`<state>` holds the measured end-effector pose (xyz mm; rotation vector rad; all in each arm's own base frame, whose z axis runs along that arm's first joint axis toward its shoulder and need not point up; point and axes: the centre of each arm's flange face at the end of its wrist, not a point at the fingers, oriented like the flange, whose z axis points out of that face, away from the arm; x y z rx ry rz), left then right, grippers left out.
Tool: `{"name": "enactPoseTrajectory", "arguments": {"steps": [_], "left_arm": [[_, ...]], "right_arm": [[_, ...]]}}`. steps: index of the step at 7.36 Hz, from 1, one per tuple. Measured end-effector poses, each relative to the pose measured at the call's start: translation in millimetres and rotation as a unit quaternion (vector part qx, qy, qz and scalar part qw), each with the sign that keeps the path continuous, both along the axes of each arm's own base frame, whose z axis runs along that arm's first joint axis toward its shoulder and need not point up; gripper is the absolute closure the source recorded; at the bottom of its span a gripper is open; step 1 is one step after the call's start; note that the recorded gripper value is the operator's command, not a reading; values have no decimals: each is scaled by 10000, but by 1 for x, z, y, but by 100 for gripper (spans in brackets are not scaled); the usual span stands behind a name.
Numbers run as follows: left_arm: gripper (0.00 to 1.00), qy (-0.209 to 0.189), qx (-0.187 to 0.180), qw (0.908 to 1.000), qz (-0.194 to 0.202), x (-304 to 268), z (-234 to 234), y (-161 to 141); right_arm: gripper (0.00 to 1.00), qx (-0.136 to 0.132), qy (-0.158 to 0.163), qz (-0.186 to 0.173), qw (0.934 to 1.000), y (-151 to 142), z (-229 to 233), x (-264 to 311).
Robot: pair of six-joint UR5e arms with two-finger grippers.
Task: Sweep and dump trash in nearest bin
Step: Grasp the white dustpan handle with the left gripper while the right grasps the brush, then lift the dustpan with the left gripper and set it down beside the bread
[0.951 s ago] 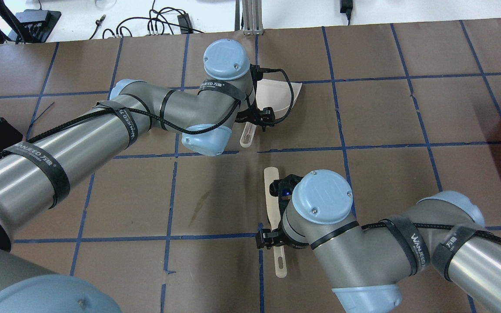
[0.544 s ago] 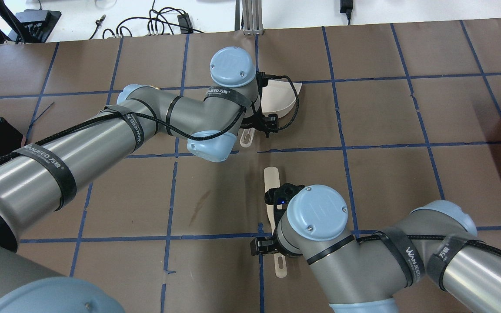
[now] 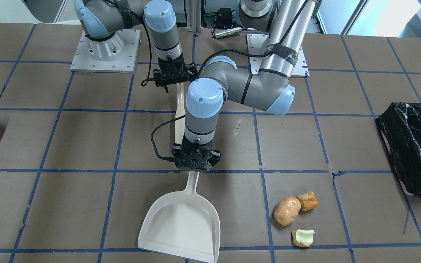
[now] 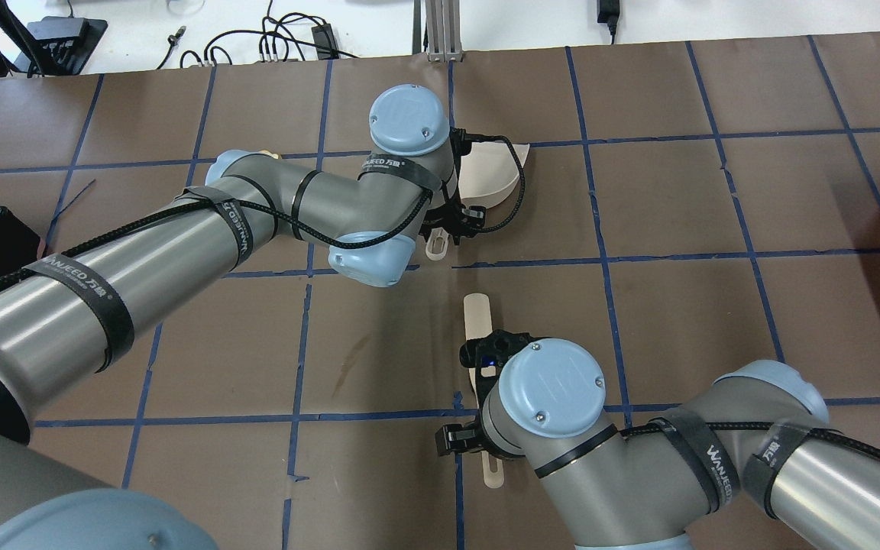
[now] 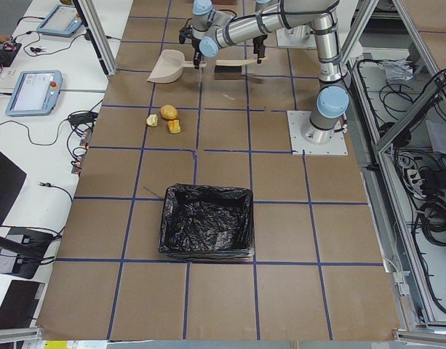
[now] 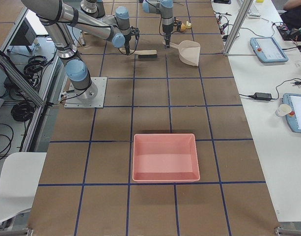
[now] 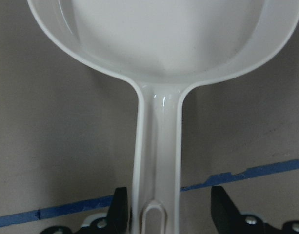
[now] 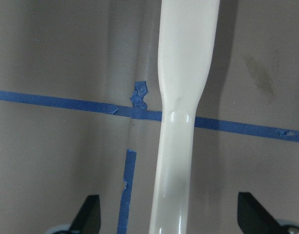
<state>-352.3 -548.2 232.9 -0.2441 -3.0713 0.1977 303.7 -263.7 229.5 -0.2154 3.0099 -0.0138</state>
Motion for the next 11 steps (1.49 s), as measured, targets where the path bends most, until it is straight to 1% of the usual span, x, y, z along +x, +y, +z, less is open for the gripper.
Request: {"name": "enactPoseTrajectory", "arguments": {"steps": [1,2,3,4,5,6,8,9,11], "left_arm": [[73,-10,3,10000,4,0,-1,0],[90,-15,7,10000,8,0,-1,0],[98,-14,8,10000,10,0,-1,0],[99,-3,-18,10000,9,-1,1,-2],[100,5,-72,10000,10,-1,6,-5],[100,6,-128,9999,18,-1,12,-6],[100,-64,-282,9996,41,7,31,-8],[100,-139,-395,9991,-4,20,46,-12],[100,-316,-420,9981,-323,76,82,-26]], "right_arm": [[3,13,22,3,10000,1,-2,-1],[14,24,31,2,10000,2,-3,-1],[29,32,32,-3,10000,2,-4,-1],[44,56,30,-20,10000,2,-5,-1],[57,103,43,-68,9999,2,-8,-1],[67,178,73,-148,9997,2,-12,0],[72,237,97,-256,9993,0,-15,1],[73,219,91,-268,9994,-2,-13,1],[73,126,51,-268,9995,-9,-5,5]]}}
